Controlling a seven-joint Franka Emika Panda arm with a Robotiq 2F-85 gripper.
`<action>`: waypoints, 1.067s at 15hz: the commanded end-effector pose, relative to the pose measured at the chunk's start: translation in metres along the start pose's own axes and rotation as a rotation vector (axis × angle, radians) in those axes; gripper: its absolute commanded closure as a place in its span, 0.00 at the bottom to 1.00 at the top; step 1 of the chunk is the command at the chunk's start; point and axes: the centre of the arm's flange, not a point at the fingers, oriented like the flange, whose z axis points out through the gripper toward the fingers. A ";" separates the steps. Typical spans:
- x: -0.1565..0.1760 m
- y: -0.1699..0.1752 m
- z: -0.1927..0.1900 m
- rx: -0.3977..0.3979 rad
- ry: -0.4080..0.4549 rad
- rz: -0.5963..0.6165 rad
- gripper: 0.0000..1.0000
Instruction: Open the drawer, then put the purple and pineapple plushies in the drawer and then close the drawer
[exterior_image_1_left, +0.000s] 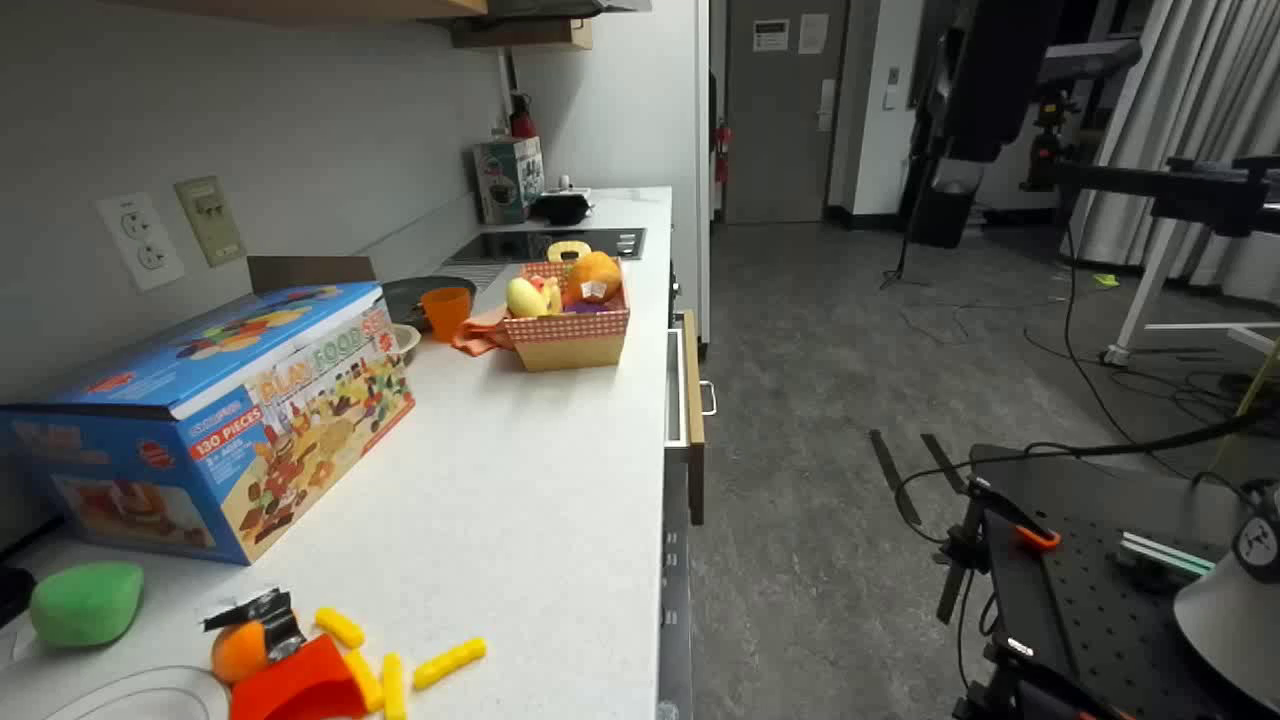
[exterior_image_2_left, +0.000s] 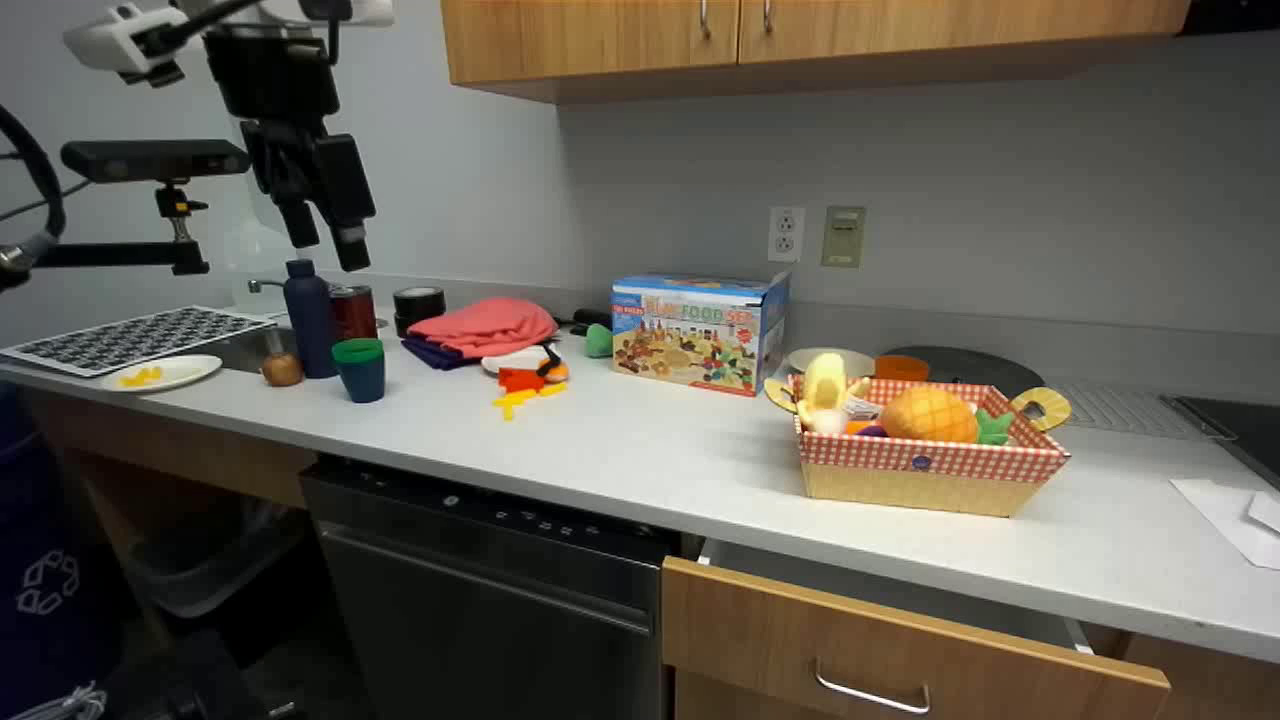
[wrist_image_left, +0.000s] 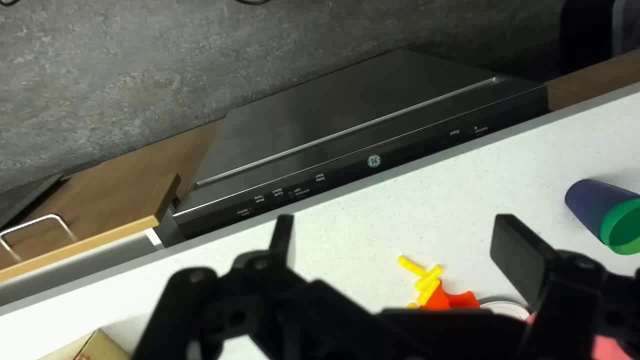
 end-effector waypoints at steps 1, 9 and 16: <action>0.000 0.000 0.001 0.000 -0.002 0.000 0.00; 0.000 0.000 0.001 0.000 -0.002 0.000 0.00; 0.023 0.054 -0.002 -0.050 -0.041 0.082 0.00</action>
